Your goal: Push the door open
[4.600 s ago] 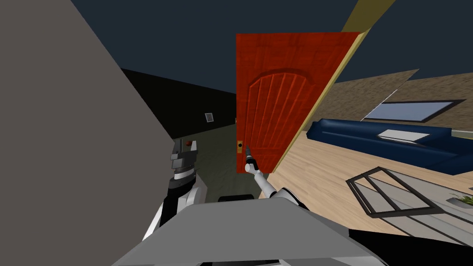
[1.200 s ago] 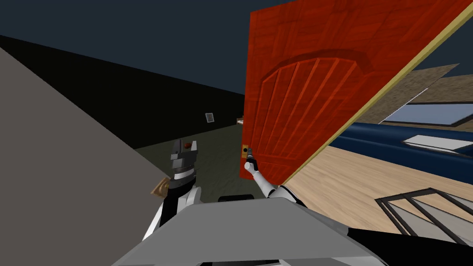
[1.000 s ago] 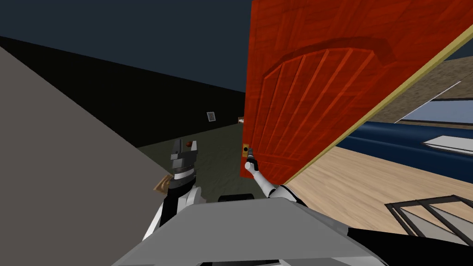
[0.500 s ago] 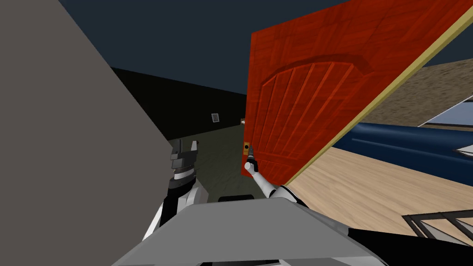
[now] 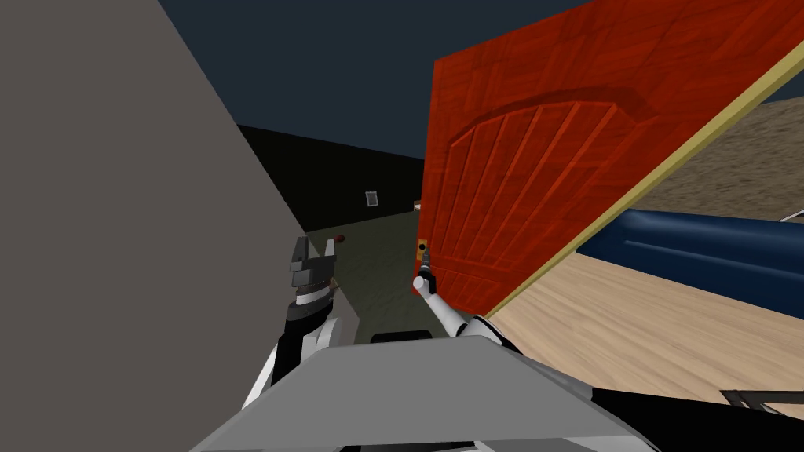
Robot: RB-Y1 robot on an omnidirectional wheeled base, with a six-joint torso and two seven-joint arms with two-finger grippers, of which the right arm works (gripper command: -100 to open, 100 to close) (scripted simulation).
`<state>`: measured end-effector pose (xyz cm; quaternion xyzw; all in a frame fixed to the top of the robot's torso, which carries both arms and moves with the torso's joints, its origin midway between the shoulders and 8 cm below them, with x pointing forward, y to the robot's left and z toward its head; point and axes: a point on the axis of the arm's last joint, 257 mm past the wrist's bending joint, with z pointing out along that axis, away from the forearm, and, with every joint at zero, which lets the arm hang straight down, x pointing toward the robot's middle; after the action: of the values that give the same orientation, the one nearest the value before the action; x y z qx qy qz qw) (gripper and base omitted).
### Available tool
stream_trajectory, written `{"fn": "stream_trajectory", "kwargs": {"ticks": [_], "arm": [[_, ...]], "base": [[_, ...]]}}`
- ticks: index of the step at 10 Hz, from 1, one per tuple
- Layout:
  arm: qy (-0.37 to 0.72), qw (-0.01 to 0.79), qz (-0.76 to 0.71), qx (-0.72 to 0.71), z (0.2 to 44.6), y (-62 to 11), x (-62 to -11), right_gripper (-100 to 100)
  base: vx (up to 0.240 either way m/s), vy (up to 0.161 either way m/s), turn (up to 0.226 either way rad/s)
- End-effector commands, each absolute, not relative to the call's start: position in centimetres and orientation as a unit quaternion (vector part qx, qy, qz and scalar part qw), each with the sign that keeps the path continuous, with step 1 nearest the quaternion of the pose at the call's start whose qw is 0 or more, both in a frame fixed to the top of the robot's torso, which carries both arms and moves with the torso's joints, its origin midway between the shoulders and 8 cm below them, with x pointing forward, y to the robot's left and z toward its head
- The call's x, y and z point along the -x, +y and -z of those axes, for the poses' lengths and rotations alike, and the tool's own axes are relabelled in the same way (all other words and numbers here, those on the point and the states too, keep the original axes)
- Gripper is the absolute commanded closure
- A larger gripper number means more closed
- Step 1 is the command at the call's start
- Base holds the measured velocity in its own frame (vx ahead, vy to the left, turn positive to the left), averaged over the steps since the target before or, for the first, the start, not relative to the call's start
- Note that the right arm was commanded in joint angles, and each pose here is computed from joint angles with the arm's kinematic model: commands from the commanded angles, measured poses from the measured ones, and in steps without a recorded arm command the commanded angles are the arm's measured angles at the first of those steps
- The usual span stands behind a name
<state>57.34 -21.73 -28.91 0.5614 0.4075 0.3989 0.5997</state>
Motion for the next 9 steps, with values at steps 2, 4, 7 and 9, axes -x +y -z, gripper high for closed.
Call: {"fn": "stream_trajectory", "kwargs": {"ticks": [2, 4, 7, 9], "arm": [[0.397, 0.596, -0.393, -0.576, 29.3, -20.7, -56.6, -100], [0.392, 0.591, -0.391, -0.586, 29.5, -19.7, -56.2, -100], [0.394, 0.607, -0.383, -0.574, 29.3, -22.5, -56.6, -100], [0.394, 0.61, -0.381, -0.572, 29.2, -23.3, -56.7, -100]], "base": [[-0.106, -0.006, 0.132], [-0.1, 0.026, 0.1], [0.078, -0.015, 0.007], [0.217, -0.075, 0.006]]}}
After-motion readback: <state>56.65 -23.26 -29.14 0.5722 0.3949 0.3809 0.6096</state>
